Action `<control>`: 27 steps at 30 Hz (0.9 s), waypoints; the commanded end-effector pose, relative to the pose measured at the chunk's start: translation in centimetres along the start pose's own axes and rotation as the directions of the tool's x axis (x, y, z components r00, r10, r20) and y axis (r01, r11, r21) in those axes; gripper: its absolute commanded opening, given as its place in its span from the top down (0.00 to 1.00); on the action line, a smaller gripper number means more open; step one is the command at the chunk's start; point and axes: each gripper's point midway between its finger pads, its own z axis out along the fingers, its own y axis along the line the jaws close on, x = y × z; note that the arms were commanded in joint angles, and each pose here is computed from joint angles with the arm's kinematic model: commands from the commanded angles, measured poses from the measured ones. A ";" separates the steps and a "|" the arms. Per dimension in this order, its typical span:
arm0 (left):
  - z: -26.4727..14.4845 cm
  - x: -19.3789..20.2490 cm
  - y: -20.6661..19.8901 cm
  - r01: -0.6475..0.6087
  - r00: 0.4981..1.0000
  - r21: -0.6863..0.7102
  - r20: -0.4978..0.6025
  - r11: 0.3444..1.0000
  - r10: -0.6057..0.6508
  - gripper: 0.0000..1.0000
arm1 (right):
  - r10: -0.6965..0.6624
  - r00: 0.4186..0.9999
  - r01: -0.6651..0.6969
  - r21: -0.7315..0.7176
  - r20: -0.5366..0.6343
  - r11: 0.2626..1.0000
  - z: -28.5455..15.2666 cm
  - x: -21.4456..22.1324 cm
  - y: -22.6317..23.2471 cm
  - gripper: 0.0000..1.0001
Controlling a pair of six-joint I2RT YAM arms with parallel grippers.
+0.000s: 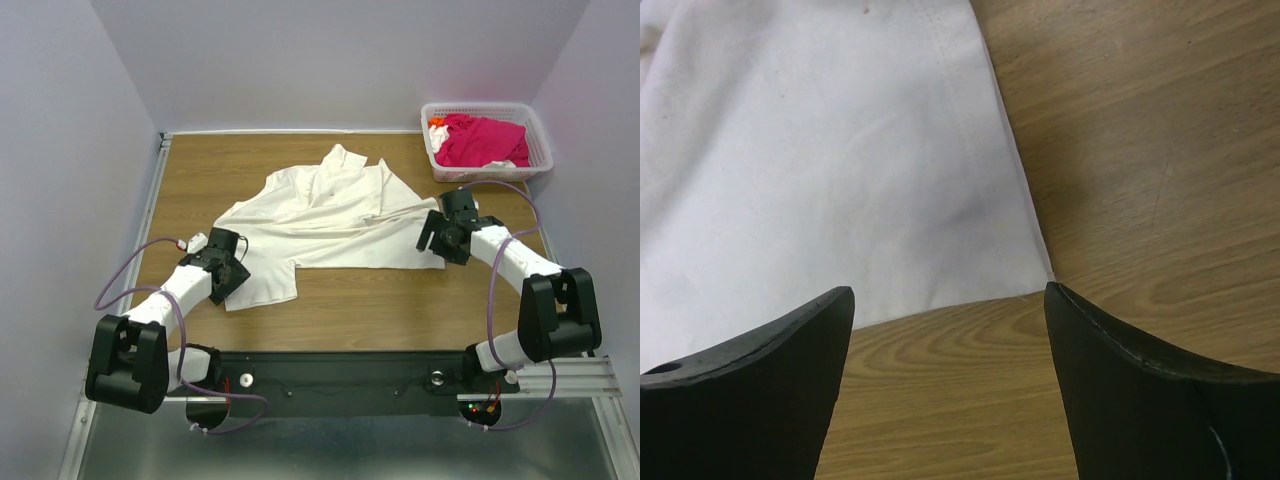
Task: Fold and stack the t-shirts
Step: Flatten the tshirt out
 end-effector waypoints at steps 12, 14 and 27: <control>-0.6 -1.0 1.5 -0.065 0.998 -0.186 -0.005 0.980 0.065 0.33 | 0.003 1.000 -0.004 0.042 0.023 0.999 0.4 -0.7 -1.3 0.17; 0.0 -0.1 1.8 -0.084 0.996 -0.192 -0.046 0.978 0.076 0.33 | 0.011 1.000 -0.012 0.047 0.021 0.999 0.6 -0.5 -1.6 0.17; 1.2 1.5 1.8 -0.169 0.982 -0.190 -0.120 0.967 0.148 0.89 | 0.061 0.998 -0.063 0.080 0.021 0.995 1.2 -0.3 -2.7 0.18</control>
